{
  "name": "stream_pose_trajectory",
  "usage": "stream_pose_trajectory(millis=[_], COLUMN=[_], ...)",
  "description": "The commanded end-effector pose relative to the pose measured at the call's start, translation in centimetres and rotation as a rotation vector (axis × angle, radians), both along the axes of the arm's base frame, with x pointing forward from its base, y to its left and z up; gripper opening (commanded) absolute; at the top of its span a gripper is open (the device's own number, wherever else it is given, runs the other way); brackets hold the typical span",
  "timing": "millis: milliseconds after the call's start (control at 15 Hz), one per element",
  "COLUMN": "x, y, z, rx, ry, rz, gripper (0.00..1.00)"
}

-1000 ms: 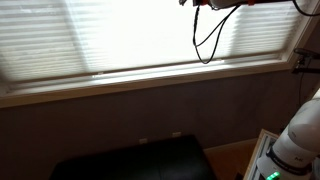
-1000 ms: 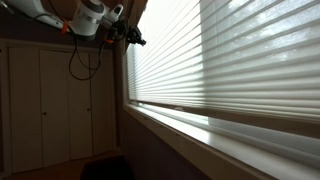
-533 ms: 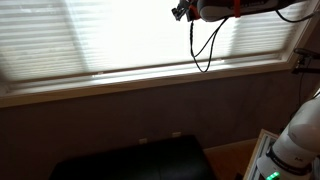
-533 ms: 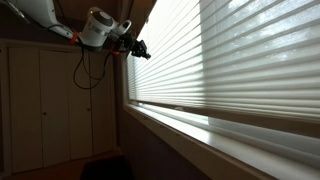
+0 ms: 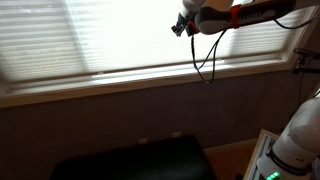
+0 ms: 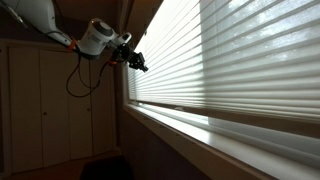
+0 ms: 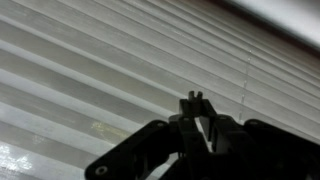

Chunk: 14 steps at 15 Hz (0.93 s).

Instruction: Pull down the window blind

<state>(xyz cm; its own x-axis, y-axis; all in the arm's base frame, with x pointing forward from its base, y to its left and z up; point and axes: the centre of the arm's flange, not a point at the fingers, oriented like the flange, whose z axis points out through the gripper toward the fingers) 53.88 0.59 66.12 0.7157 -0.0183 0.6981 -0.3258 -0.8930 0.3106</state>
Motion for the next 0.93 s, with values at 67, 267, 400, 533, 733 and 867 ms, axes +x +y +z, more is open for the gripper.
stream_pose_trajectory(millis=[67,267,400,533,733,867], x=[-1.1,-1.4,-1.7,-2.0,-2.3,-2.4], y=[-0.3,-0.2,-0.2,-0.3,-0.7,-0.8], z=[-9.8,-12.9,-15.0,-17.1,-20.2,-21.3], rx=[0.007,-0.001,-0.006,-0.012,-0.017,-0.021], ry=[0.195,0.253,0.295,0.340,0.410,0.435], rz=[-0.030,-0.032,-0.034,-0.038,-0.048,-0.047], gripper=[0.04,0.04,0.04,0.04,0.04,0.04])
